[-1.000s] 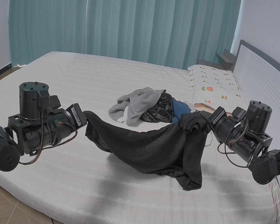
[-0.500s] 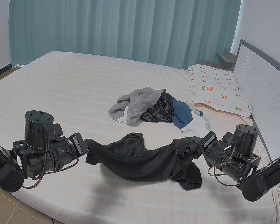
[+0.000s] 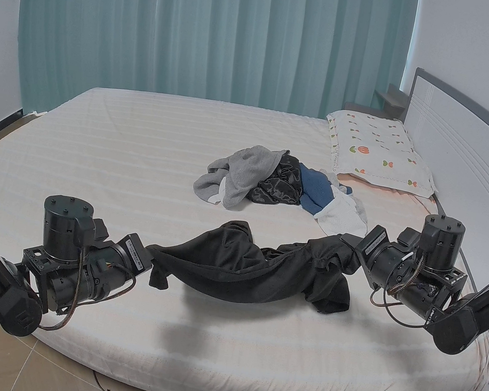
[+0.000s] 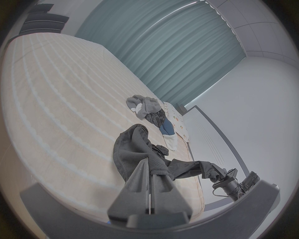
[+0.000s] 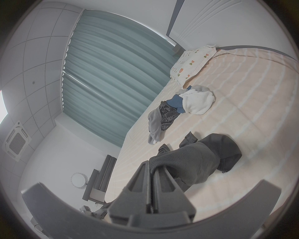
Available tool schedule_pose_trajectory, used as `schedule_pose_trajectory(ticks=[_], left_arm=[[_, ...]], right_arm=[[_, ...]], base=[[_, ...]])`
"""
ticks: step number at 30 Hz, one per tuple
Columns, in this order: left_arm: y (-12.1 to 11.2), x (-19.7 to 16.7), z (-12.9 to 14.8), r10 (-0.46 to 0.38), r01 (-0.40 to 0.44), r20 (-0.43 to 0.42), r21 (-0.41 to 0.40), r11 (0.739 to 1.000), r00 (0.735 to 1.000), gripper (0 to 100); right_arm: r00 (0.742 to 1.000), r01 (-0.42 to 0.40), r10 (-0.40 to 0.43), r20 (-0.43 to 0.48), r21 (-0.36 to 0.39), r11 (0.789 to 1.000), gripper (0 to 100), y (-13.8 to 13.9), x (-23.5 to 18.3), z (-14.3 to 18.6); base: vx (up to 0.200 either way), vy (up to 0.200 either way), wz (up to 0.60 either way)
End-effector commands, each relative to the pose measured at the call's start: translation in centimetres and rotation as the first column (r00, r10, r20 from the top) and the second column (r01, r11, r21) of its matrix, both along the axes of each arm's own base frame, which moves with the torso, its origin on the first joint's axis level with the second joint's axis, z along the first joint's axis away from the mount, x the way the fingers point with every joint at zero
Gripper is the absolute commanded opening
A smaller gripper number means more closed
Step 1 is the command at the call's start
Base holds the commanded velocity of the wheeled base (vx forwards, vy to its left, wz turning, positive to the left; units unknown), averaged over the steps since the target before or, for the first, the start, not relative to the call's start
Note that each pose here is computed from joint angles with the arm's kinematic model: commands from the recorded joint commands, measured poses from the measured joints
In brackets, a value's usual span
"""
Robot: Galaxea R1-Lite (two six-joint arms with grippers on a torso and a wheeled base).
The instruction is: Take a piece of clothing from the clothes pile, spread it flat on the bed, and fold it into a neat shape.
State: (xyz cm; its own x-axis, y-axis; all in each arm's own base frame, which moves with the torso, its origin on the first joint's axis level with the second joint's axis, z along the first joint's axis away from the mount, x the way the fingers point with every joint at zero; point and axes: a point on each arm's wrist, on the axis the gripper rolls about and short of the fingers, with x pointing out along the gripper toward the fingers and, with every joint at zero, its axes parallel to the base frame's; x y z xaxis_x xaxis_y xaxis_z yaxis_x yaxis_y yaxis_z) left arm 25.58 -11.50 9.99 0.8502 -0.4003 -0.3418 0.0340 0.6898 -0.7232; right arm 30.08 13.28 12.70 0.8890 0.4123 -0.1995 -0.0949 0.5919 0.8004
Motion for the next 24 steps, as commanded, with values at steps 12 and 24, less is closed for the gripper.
schedule_pose_trajectory(ticks=[12,24], left_arm=[[0.5,0.1,0.7,0.019,-0.019,0.024,-0.012,1.0,1.0,0],[1.0,-0.1,1.6,0.033,-0.032,0.053,-0.023,0.999,0.998,0]], right_arm=[[1.0,-0.002,0.002,0.002,0.0,1.0,0,0.0,-0.2,0.1],[1.0,-0.001,0.001,0.014,0.002,1.0,0,-0.1,-0.3,0.4]], base=[[0.0,0.167,0.0],[0.0,0.2,0.0]])
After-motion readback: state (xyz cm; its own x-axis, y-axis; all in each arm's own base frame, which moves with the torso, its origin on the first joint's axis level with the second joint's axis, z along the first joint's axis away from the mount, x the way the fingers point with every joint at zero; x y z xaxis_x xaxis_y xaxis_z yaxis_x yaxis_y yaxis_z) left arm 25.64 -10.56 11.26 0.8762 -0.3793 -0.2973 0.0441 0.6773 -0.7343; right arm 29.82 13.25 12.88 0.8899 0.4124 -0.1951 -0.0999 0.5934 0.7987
